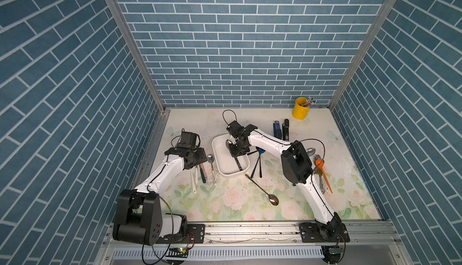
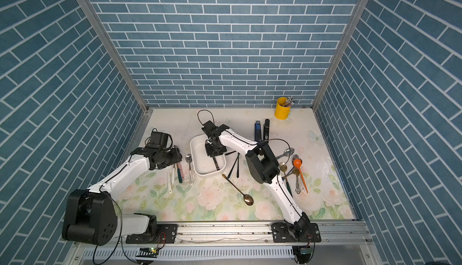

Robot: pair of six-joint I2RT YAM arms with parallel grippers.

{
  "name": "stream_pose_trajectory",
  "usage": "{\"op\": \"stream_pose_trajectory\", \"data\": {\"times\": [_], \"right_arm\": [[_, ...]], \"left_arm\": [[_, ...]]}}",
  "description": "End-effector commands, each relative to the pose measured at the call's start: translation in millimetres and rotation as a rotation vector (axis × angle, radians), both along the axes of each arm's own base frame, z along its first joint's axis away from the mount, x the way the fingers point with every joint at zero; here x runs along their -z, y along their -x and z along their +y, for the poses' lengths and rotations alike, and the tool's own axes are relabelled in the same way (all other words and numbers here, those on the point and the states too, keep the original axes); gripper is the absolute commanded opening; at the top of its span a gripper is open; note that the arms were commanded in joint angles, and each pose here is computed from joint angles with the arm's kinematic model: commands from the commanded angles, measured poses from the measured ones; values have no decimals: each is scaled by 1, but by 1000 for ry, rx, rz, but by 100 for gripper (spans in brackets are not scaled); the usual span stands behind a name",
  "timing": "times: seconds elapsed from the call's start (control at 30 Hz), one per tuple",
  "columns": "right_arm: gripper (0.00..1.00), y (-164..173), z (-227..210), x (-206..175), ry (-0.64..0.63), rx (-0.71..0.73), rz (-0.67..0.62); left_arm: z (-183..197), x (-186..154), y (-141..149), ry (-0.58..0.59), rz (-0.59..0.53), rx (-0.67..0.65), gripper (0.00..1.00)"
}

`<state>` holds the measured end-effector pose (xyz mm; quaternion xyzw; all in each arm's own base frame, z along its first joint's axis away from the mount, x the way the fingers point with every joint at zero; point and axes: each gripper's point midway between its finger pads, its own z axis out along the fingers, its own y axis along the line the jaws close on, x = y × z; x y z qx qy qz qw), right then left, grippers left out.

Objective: Put the spoon into the storage box
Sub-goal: Place the spoon in the storage box, then pick up the spoon from the center of the board.

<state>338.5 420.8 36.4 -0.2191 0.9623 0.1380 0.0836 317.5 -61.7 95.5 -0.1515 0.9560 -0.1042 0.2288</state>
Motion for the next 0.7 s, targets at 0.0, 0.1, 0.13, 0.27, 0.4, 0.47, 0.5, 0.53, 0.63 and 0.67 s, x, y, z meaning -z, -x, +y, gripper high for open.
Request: {"op": "stream_pose_trajectory", "data": {"times": [0.0,0.1,0.13,0.27,0.4,0.47,0.5,0.53,0.63,0.67], "right_arm": [[34,-6,2,-32,-18,20,-61],[39,-12,-3,-56,-28,43,-117],[40,-13,-5,-63,-28,48,-131],[42,-13,-23,-88,-17,89,-186],[42,-10,-48,-121,-37,141,-232],[41,-8,-65,-123,-30,169,-226],[41,-7,-73,-122,-22,182,-221],[40,-5,-83,-117,-14,199,-210],[37,0,-107,-101,-9,248,-161],[37,2,-113,-96,-10,260,-147]], "left_arm": [[-8,-3,-5,-29,4,42,61],[-18,-4,-10,-42,8,80,62],[-20,-5,-11,-50,9,90,62],[-30,-9,-19,-77,8,136,62],[-38,-9,-25,-86,5,165,63],[-41,-7,-26,-88,13,179,63],[-42,-6,-26,-88,19,183,63],[-42,-5,-26,-90,21,187,63],[-42,-4,-26,-89,22,190,64],[-43,-5,-26,-86,20,190,64]]}}
